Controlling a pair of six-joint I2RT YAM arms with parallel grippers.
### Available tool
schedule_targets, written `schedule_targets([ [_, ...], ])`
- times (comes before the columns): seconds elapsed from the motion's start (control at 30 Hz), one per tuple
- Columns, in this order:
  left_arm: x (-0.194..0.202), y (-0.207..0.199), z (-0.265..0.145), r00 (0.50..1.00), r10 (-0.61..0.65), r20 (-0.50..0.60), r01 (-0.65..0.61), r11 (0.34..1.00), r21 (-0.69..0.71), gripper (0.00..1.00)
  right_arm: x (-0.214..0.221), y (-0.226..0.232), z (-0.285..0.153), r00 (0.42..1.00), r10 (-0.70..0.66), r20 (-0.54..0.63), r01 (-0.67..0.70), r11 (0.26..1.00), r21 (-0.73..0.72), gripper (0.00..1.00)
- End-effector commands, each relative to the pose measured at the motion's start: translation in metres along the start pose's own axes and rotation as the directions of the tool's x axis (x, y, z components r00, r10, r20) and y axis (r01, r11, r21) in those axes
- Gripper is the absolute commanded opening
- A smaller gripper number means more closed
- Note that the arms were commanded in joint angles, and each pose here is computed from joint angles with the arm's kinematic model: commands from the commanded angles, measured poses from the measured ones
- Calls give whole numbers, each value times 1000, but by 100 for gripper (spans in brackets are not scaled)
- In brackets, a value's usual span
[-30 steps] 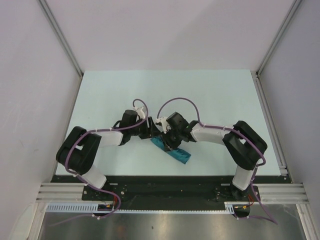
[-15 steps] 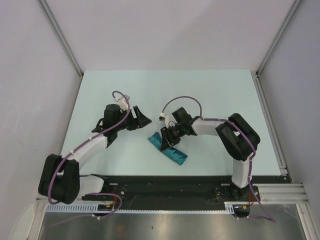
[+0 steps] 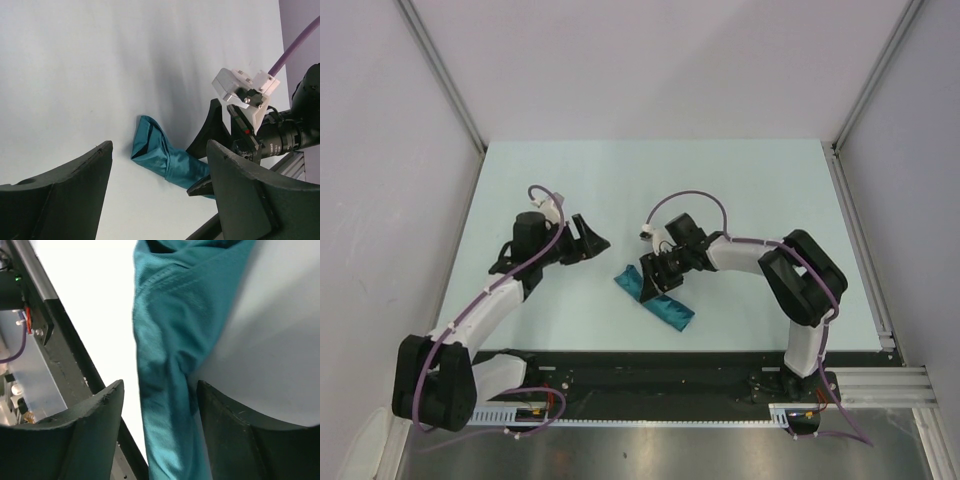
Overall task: Fold the napkin, place the utensils inside, and roll it up
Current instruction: Roll the napkin with the utensil
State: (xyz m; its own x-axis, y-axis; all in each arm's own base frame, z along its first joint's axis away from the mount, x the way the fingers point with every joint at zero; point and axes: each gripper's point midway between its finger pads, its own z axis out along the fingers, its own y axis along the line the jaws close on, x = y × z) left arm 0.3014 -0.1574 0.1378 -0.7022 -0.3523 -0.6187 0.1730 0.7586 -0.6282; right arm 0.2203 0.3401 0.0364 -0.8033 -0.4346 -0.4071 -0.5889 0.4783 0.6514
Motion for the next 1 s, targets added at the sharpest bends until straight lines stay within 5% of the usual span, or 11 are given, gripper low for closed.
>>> schedule_targets([
  [0.0, -7, -1, -8, 999, 25, 24, -25, 1000, 2, 80, -5, -14, -20, 1000, 6, 27, -9, 995, 104, 66],
  [0.4, -41, 3, -34, 994, 36, 101, -35, 999, -11, 96, -58, -34, -93, 951, 4, 310, -81, 968, 236, 69],
  [0.67, -72, 3, -80, 970, 177, 166, -177, 984, -13, 100, -74, -36, -226, 738, -120, 664, -245, 869, 430, 71],
  [0.87, -70, 6, -95, 947, 261, 187, -253, 965, -68, 100, -45, -33, -288, 604, -254, 755, -367, 752, 547, 72],
  [0.97, -72, -1, -99, 935, 277, 223, -273, 961, -48, 100, -32, -35, -294, 584, -282, 761, -383, 731, 565, 73],
])
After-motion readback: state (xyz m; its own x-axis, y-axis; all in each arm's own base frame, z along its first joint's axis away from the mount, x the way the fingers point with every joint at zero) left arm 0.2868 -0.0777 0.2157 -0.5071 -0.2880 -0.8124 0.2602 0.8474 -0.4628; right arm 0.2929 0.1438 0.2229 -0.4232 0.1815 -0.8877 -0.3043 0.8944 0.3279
